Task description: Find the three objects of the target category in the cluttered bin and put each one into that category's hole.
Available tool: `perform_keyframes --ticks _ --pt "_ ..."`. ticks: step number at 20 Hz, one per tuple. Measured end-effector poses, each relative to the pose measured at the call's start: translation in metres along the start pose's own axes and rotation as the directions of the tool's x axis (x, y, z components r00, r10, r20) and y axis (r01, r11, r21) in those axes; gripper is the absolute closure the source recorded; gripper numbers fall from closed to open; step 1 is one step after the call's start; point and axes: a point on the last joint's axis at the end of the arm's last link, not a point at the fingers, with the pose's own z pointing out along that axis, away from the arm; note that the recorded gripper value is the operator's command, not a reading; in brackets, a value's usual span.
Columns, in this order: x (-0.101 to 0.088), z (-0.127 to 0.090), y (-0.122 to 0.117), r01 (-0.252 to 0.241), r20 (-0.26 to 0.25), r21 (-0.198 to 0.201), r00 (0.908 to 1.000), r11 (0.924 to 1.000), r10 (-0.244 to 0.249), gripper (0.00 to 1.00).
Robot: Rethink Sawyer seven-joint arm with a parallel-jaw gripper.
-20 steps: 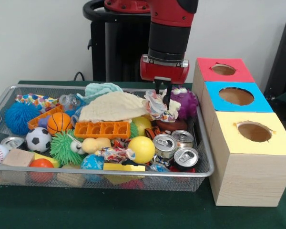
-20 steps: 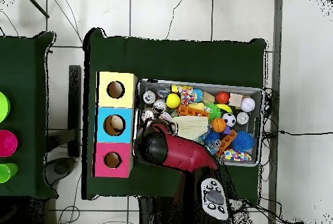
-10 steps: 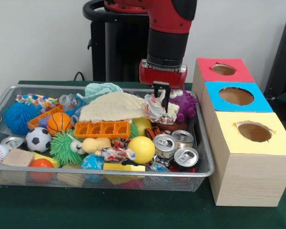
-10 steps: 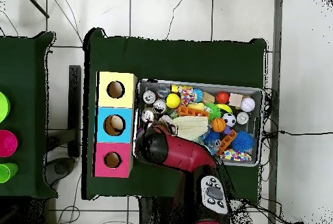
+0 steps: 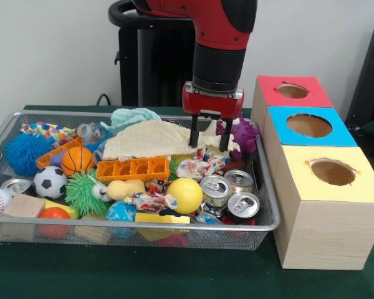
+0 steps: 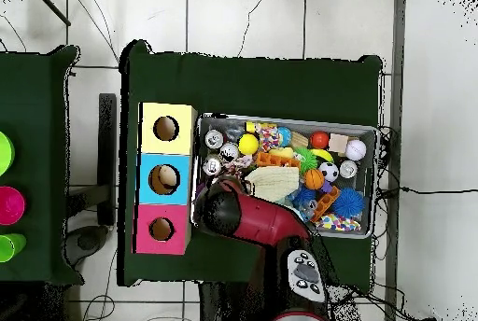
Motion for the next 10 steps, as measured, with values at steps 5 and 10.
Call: perform_keyframes --ticks 5,10 --pt "-0.0009 -0.001 0.0043 -0.006 0.001 -0.001 1.0 1.0 0.006 0.0" --pt "-0.0042 -0.0017 0.005 -0.03 0.002 -0.005 0.9996 0.9995 0.03 0.0"
